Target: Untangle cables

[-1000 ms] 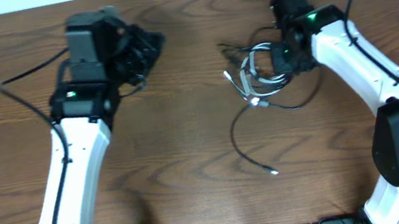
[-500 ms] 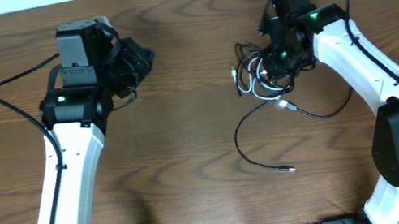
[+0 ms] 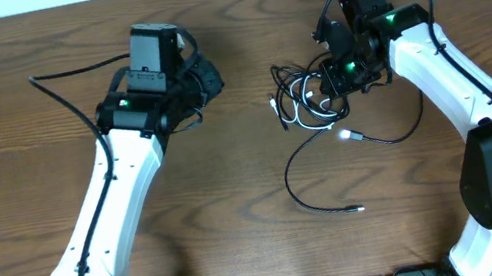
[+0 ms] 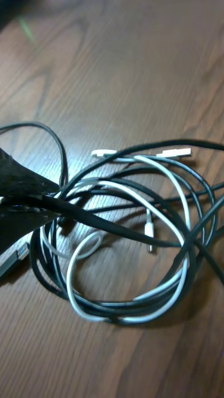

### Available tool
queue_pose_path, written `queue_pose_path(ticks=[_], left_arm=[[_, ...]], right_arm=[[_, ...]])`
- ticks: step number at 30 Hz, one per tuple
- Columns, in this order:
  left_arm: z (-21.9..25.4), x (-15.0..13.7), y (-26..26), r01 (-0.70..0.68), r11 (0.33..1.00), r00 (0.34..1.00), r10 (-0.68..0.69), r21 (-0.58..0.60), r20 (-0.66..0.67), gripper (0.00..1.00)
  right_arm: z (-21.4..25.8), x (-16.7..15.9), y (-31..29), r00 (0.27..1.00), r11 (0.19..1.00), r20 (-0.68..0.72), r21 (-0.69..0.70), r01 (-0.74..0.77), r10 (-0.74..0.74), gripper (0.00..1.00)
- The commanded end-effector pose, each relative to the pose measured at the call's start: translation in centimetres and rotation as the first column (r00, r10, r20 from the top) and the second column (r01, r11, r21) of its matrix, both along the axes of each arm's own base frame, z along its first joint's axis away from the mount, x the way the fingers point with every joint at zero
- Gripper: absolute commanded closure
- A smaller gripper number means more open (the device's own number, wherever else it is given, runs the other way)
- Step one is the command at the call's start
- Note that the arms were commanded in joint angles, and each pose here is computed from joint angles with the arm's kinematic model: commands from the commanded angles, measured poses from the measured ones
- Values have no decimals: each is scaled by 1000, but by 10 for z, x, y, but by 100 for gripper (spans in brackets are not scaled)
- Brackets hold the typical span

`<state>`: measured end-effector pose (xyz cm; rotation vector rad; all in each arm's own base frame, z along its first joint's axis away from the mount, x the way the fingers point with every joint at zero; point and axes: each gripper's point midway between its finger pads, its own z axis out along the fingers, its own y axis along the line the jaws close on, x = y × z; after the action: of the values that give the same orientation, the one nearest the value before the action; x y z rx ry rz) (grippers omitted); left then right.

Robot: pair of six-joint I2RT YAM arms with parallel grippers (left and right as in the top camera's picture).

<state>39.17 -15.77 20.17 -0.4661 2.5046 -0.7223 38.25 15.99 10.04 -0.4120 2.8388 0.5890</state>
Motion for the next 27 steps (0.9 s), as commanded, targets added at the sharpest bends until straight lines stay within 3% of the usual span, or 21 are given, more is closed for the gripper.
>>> queue_pose_path(ticks=[1, 6, 9, 11, 15, 27], left_arm=[[-4, 2, -10, 25, 1000, 1000, -25, 17, -1, 78], [-8, 1, -17, 41, 999, 999, -41, 20, -7, 59], [-7, 1, -17, 41, 999, 999, -41, 18, -4, 55], [-7, -1, -22, 57, 998, 998, -57, 6, -8, 53], [-13, -9, -45, 120, 993, 993, -120, -7, -20, 47], [-81, 5, -127, 263, 965, 965, -263, -7, -19, 49]], right_arm=[[13, -4, 16, 999, 993, 2, 109, -41, 41, 99], [49, -11, 36, 986, 921, 59, 351, -167, 156, 99], [81, -14, 40, 973, 807, 120, 544, -232, 198, 99], [91, -11, 33, 976, 771, 127, 599, -218, 177, 99], [93, -6, 17, 984, 769, 114, 614, -179, 138, 99], [78, -10, 15, 988, 822, 70, 549, -150, 134, 99]])
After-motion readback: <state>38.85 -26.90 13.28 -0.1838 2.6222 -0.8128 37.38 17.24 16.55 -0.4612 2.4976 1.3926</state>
